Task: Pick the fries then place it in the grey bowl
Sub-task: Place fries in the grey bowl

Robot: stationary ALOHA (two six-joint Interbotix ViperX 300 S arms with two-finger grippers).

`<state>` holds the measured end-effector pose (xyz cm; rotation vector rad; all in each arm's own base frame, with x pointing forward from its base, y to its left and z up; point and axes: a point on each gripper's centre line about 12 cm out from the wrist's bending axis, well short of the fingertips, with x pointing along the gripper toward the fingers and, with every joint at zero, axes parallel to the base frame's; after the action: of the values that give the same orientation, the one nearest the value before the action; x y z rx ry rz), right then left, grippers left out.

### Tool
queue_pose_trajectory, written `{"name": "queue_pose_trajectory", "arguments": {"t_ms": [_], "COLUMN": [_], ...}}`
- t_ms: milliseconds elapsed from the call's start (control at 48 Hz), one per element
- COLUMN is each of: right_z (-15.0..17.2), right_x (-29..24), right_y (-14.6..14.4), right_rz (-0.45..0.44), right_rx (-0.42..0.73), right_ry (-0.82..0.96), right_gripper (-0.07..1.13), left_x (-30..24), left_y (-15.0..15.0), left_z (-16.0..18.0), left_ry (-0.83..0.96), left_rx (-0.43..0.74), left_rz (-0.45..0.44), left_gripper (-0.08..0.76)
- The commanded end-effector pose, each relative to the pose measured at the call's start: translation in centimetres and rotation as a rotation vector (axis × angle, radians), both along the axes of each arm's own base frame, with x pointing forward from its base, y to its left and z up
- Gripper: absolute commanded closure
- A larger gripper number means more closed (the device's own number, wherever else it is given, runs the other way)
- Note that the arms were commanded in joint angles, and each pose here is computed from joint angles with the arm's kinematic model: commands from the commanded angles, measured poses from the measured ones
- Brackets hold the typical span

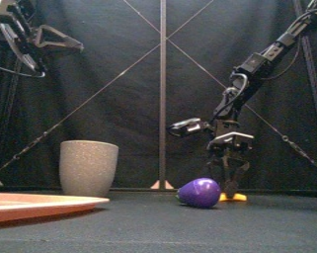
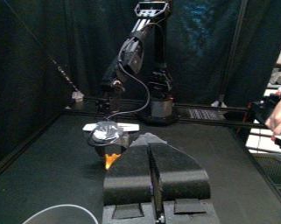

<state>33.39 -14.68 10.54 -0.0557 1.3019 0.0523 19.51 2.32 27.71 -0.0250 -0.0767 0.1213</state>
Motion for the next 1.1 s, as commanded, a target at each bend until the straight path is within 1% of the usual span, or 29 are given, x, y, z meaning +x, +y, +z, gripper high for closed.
{"name": "queue_pose_trajectory", "arguments": {"t_ms": [21,104,229,354,479,625,667,771,875,938,1104], "right_z": [0.9,1.5,3.9,7.6,12.3,15.8,16.3,17.7,18.2,18.0,15.6], "right_x": [0.3,0.5,1.5,3.4,5.8,8.2,8.9,10.7,12.8,14.0,17.6], "right_y": [-0.1,0.2,0.6,0.9,0.8,1.3,1.4,2.1,2.8,2.8,2.2], "right_rz": [-0.017,-0.022,-0.055,-0.111,-0.187,-0.264,-0.277,-0.276,-0.275,-0.274,-0.295], "right_rx": [-0.004,-0.002,0.005,-0.005,-0.054,-0.118,-0.135,-0.174,-0.187,-0.19,-0.177], "right_ry": [-0.029,-0.048,-0.148,-0.335,-0.596,-0.842,-0.886,-0.986,-1.047,-1.058,-1.051], "right_gripper": [0.37,0.39,0.39,0.39,0.39,0.39,0.39,0.39,0.39,0.39,0.39], "left_x": [0.1,0.1,0.1,0.1,0.1,0.1,0.1,0.1,0.0,0.0,0.0], "left_y": [0.1,0.1,0.1,0.1,0.1,0.1,0.1,0.1,0.1,0.1,0.1], "left_z": [0.5,0.5,0.5,0.5,0.4,0.4,0.4,0.2,-0.1,-0.3,-0.5], "left_ry": [-0.016,-0.016,-0.017,-0.017,-0.015,-0.015,-0.015,-0.009,-0.001,0.002,0.008], "left_rx": [-0.003,-0.004,-0.013,-0.013,-0.009,-0.009,-0.009,-0.011,-0.012,-0.012,-0.011], "left_rz": [0.003,0.004,0.006,0.007,0.007,0.007,0.007,0.007,0.007,0.007,0.007], "left_gripper": [0.685,0.685,0.685,0.685,0.685,0.685,0.685,0.685,0.685,0.685,0.685]}}
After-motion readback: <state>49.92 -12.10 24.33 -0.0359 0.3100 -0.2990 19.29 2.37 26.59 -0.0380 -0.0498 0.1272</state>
